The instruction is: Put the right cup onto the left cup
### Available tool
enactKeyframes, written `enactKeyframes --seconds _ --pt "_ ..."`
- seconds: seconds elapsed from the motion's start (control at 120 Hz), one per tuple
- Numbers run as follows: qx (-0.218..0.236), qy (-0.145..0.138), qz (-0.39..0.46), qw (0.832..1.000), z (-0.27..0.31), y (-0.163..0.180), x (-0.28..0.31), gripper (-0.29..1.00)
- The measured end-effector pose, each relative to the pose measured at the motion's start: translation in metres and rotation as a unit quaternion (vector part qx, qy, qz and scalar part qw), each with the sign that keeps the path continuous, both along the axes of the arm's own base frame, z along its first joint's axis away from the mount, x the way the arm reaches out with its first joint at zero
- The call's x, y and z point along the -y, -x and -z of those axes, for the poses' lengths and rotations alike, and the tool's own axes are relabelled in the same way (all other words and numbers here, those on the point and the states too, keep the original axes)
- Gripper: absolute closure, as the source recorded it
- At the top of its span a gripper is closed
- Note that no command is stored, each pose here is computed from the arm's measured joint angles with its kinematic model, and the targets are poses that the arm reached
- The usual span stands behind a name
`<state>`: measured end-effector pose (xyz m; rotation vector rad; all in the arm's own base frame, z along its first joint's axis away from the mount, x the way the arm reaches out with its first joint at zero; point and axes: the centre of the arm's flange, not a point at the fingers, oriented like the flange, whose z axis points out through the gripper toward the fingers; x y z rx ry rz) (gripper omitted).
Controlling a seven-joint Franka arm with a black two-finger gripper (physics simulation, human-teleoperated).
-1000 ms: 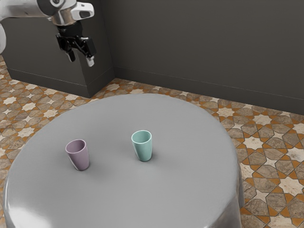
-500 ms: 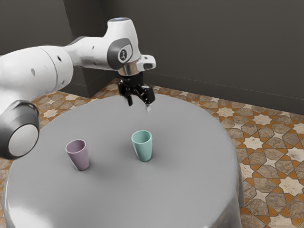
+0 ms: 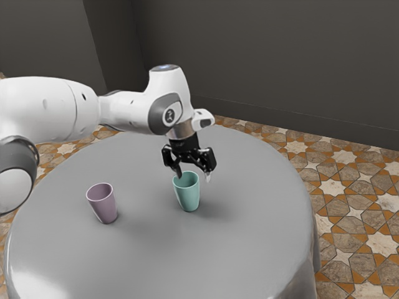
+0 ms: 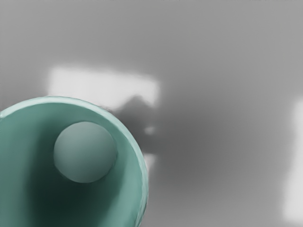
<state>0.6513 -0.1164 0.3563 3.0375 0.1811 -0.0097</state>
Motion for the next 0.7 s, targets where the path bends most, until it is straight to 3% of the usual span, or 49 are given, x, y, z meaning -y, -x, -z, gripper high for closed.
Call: enactKeyframes --seconds 0.7 --pt "-0.005 -0.029 -0.089 0.996 0.041 -0.021 0.006 0.04"
